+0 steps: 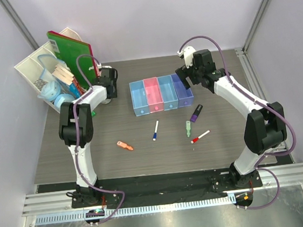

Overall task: Sort the stationery into containers
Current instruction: Move the stationery to the center of the board.

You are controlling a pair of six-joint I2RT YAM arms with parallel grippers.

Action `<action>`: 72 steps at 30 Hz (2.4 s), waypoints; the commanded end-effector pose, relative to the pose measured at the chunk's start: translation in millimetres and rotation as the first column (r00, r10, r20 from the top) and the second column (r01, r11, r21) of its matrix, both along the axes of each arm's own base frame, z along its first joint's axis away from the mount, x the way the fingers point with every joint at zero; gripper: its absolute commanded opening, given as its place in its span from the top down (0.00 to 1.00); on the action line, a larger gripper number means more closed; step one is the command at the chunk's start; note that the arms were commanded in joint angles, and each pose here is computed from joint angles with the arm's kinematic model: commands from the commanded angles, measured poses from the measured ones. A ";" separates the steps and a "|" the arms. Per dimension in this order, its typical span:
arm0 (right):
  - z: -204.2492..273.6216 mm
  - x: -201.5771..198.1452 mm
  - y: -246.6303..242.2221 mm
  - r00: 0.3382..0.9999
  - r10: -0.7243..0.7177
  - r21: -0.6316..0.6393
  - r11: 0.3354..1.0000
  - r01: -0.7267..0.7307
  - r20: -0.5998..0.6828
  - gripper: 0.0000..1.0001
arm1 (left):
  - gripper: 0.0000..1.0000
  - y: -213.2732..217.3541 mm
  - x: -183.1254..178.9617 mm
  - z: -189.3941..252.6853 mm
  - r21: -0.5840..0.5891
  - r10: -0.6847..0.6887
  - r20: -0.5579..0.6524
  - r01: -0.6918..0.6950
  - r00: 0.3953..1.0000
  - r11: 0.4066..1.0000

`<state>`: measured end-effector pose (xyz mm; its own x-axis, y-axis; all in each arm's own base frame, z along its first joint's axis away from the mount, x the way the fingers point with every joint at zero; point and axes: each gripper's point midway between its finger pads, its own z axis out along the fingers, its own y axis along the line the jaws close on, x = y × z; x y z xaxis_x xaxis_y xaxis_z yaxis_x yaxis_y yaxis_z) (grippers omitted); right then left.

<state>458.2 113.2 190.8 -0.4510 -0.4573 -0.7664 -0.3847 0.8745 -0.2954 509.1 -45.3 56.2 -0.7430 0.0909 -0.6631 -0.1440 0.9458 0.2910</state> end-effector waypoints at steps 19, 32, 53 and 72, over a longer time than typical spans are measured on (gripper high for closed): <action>35.4 -28.9 16.4 0.997 0.049 0.020 0.999 -0.050 0.062 0.00 | 0.58 -56.2 -81.0 -5.3 -0.257 -0.426 -0.145 0.382 0.893 0.888; 52.0 -54.6 37.5 0.991 0.108 0.018 0.994 -0.109 0.076 0.00 | 0.66 -71.3 -142.6 -29.8 -0.329 -0.602 -0.259 0.517 0.756 0.790; 73.7 -96.4 53.8 0.975 0.209 0.052 0.976 -0.213 0.070 0.00 | 0.66 -117.8 -243.9 -15.0 -0.355 -0.833 -0.276 0.755 0.479 0.552; 78.5 -119.4 41.9 0.970 0.233 0.029 0.971 -0.235 0.077 0.00 | 0.40 -183.9 -268.2 -2.4 -0.274 -0.890 -0.261 0.855 0.375 0.441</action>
<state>346.0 157.6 258.1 -0.3116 -0.5083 -0.8029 -0.5572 0.7822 -0.2790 257.1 -235.7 56.8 -0.3939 0.7743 -0.4953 0.8612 0.4992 0.0955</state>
